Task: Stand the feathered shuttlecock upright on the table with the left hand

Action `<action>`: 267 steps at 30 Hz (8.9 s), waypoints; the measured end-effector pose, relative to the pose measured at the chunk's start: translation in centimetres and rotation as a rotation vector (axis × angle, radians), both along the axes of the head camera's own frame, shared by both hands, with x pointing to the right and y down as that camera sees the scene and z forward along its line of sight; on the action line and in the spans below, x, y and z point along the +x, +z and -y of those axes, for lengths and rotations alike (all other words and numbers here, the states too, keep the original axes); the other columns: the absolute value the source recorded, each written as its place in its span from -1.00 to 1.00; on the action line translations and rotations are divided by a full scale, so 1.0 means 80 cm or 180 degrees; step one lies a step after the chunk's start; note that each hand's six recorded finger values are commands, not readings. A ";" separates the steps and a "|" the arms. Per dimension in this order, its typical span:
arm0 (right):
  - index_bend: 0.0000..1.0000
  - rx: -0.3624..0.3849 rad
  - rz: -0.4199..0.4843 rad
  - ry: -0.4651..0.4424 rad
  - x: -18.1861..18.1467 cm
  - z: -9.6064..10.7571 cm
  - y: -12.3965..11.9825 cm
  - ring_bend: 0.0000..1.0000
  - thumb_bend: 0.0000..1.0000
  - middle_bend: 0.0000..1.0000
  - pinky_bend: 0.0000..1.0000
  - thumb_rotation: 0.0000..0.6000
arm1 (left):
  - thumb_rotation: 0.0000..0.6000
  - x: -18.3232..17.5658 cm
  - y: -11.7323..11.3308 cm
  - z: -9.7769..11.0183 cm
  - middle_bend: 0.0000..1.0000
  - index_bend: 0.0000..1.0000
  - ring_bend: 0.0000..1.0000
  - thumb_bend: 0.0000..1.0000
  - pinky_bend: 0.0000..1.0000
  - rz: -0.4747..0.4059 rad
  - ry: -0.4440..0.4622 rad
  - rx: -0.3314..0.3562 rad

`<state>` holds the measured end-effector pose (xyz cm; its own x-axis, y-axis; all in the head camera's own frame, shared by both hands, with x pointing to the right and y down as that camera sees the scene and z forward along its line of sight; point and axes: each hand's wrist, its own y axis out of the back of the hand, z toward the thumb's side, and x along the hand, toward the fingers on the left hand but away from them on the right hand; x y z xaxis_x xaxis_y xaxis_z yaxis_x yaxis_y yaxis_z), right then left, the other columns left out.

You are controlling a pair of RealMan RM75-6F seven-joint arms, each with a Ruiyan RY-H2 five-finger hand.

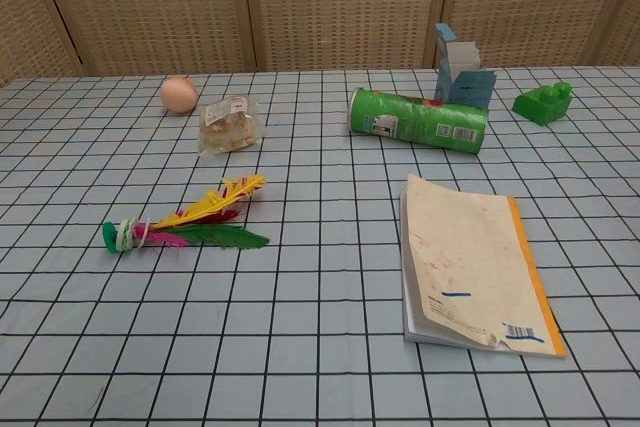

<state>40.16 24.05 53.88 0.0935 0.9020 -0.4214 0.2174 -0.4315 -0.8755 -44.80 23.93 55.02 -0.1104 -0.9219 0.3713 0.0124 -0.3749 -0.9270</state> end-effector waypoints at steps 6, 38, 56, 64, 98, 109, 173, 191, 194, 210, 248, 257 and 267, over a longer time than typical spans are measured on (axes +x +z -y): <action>-1.00 -0.0003 0.0002 -0.0027 -0.002 -0.001 0.000 -1.00 -0.87 -1.00 -0.96 1.00 | 1.00 -0.001 -0.001 -0.001 -1.00 -1.00 -1.00 -0.56 -1.00 -0.0002 -0.0009 0.0006; -1.00 -0.0048 0.0051 0.0059 0.005 0.001 0.003 -1.00 -0.87 -1.00 -0.96 1.00 | 1.00 0.033 0.018 0.038 -1.00 -1.00 -1.00 -0.56 -1.00 -0.0210 0.0105 -0.0269; -1.00 -0.0108 0.0026 0.0183 0.019 0.009 0.013 -1.00 -0.87 -1.00 -0.96 1.00 | 1.00 0.136 0.089 0.183 -1.00 -0.80 -1.00 -0.51 -1.00 0.0119 0.0247 -0.0831; -1.00 -0.0123 0.0029 0.0192 0.021 0.009 0.016 -1.00 -0.87 -1.00 -0.96 1.00 | 1.00 0.228 0.133 0.200 -1.00 -0.59 -1.00 -0.51 -1.00 0.0119 0.0341 -0.1024; -1.00 -0.0014 0.0303 0.0188 0.020 0.012 0.001 -1.00 -0.87 -1.00 -0.96 1.00 | 1.00 0.366 0.198 0.173 -1.00 -0.17 -1.00 -0.67 -1.00 0.0514 0.0326 -0.1205; -1.00 0.0028 0.0358 0.0148 0.016 0.012 -0.004 -1.00 -0.87 -1.00 -0.96 1.00 | 1.00 0.377 0.204 0.170 -1.00 -0.14 -1.00 -0.69 -1.00 0.0575 0.0317 -0.1180; -1.00 0.0269 0.0521 0.0228 0.024 0.017 -0.025 -1.00 -0.88 -1.00 -0.96 1.00 | 1.00 0.381 0.143 0.159 -1.00 0.23 -1.00 0.05 -1.00 -0.0226 0.0550 -0.0930; -1.00 0.0298 0.0439 0.0130 0.013 0.013 -0.026 -1.00 -0.88 -1.00 -0.96 1.00 | 1.00 0.289 0.093 0.159 -1.00 0.28 -1.00 0.10 -1.00 -0.1248 0.0281 -0.0524; -1.00 0.0307 0.0424 0.0129 0.012 0.013 -0.026 -1.00 -0.88 -1.00 -0.96 1.00 | 1.00 0.276 0.096 0.155 -1.00 0.28 -1.00 0.10 -1.00 -0.1334 0.0261 -0.0546; -1.00 0.0294 0.0374 0.0087 0.007 0.010 -0.024 -1.00 -0.88 -1.00 -0.96 1.00 | 1.00 0.240 0.128 0.134 -1.00 0.25 -1.00 0.10 -1.00 -0.1692 0.0008 -0.0820; -1.00 0.0310 0.0383 0.0067 0.005 0.009 -0.028 -1.00 -0.88 -1.00 -0.97 1.00 | 1.00 0.214 0.100 0.163 -1.00 -0.63 -1.00 -0.52 -1.00 -0.1785 -0.0075 -0.0688; -1.00 0.0311 0.0385 0.0038 0.002 0.008 -0.028 -1.00 -0.88 -1.00 -0.97 1.00 | 1.00 0.202 0.061 0.167 -1.00 -0.63 -1.00 -0.50 -1.00 -0.1857 0.0011 -0.0383; -1.00 0.0351 0.0327 0.0000 -0.002 0.008 -0.031 -1.00 -0.88 -1.00 -0.99 1.00 | 1.00 0.125 0.013 0.111 -1.00 -0.76 -1.00 -0.48 -1.00 -0.1052 0.0289 0.0259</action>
<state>39.99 23.44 51.40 0.1310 0.9423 -0.3081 0.3083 -0.3341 -0.8907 -34.76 15.08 56.03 0.0874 -0.9505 0.2982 -0.2632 -0.3107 -0.9133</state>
